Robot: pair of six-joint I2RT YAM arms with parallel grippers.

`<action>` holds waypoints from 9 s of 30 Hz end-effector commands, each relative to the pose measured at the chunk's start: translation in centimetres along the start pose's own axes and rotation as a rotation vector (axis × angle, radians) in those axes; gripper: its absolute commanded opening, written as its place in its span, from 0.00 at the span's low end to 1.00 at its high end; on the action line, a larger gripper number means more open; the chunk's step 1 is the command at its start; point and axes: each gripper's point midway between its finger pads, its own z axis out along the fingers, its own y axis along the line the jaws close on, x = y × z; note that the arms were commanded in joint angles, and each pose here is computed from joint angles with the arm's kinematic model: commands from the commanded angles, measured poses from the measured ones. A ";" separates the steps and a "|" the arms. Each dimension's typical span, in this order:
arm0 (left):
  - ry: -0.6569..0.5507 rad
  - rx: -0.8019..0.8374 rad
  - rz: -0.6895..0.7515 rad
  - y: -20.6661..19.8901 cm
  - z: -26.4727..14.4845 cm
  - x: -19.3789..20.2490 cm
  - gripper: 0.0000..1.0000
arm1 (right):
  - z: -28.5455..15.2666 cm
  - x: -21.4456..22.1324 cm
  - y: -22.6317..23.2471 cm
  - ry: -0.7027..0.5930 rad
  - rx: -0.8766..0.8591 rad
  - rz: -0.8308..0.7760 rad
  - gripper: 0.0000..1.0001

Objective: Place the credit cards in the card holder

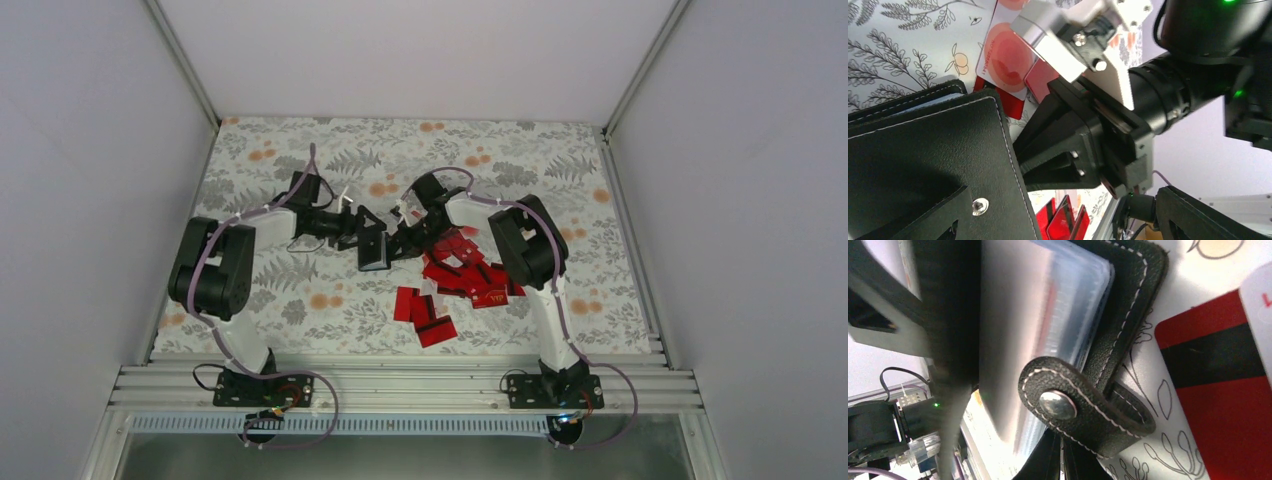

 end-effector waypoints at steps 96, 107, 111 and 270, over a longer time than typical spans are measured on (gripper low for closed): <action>0.002 -0.369 0.056 6.2 1.1 1.4 0.34 | -4.0 -4.1 -2.2 -0.260 0.614 -0.093 0.39; 0.013 -0.411 0.073 5.5 0.7 1.1 0.32 | -5.6 -3.8 0.0 -0.314 0.578 -0.131 0.37; -0.018 -0.428 0.105 3.2 -0.5 -0.5 0.44 | -5.9 -3.1 1.2 -0.328 0.513 -0.146 0.38; 0.147 -0.513 0.071 9.2 2.9 -0.1 0.35 | 3.6 -2.2 0.9 -0.057 0.332 -0.049 0.05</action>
